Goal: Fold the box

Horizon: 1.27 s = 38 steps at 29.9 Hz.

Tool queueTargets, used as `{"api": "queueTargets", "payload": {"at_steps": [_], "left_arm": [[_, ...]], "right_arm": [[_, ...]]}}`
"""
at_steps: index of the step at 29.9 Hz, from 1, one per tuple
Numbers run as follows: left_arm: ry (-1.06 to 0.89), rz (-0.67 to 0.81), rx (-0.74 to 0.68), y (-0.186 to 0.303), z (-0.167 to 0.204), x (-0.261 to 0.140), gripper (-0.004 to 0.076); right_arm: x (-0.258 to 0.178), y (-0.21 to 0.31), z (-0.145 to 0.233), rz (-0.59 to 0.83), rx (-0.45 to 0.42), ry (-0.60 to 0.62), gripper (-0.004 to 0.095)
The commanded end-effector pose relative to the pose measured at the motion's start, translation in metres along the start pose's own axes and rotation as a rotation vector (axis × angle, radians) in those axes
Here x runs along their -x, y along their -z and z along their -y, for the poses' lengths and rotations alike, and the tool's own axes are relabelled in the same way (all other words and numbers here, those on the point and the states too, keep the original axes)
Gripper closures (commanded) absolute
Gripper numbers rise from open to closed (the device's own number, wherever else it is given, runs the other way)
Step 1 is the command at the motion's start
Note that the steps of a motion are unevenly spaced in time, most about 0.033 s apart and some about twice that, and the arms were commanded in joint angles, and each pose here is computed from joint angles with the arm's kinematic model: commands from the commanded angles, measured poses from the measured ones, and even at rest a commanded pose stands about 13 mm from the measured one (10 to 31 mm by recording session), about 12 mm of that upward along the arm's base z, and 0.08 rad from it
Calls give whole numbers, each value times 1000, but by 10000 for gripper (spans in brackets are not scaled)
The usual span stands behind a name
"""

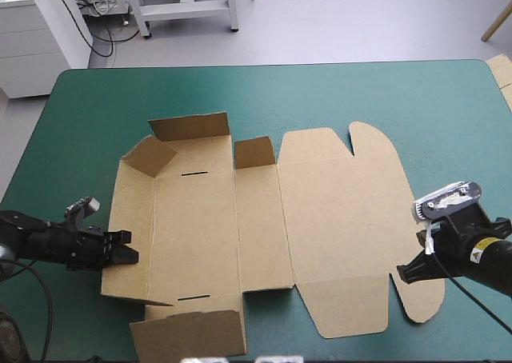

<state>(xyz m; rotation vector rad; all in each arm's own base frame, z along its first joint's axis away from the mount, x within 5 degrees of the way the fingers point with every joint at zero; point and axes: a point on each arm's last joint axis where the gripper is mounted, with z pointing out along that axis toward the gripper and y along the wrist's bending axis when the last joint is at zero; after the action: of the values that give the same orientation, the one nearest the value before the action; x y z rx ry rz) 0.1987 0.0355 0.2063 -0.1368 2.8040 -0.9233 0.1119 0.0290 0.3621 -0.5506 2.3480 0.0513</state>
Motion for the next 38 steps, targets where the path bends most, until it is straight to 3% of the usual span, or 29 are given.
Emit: {"api": "queueTargets", "payload": {"at_steps": [1, 10, 22, 28, 38], "left_arm": [[-86, 64, 5, 5, 10, 8, 731], [-396, 132, 73, 3, 59, 42, 731], [-944, 284, 383, 45, 172, 85, 731], [-1203, 387, 478, 54, 220, 83, 731], [-1703, 422, 712, 28, 273, 60, 731]], "right_arm": [[9, 7, 2, 84, -22, 5, 929], [9, 8, 3, 87, -26, 4, 929], [15, 21, 8, 133, -90, 4, 929], [25, 38, 14, 204, -150, 16, 929], [39, 67, 17, 311, -187, -16, 929]]}}
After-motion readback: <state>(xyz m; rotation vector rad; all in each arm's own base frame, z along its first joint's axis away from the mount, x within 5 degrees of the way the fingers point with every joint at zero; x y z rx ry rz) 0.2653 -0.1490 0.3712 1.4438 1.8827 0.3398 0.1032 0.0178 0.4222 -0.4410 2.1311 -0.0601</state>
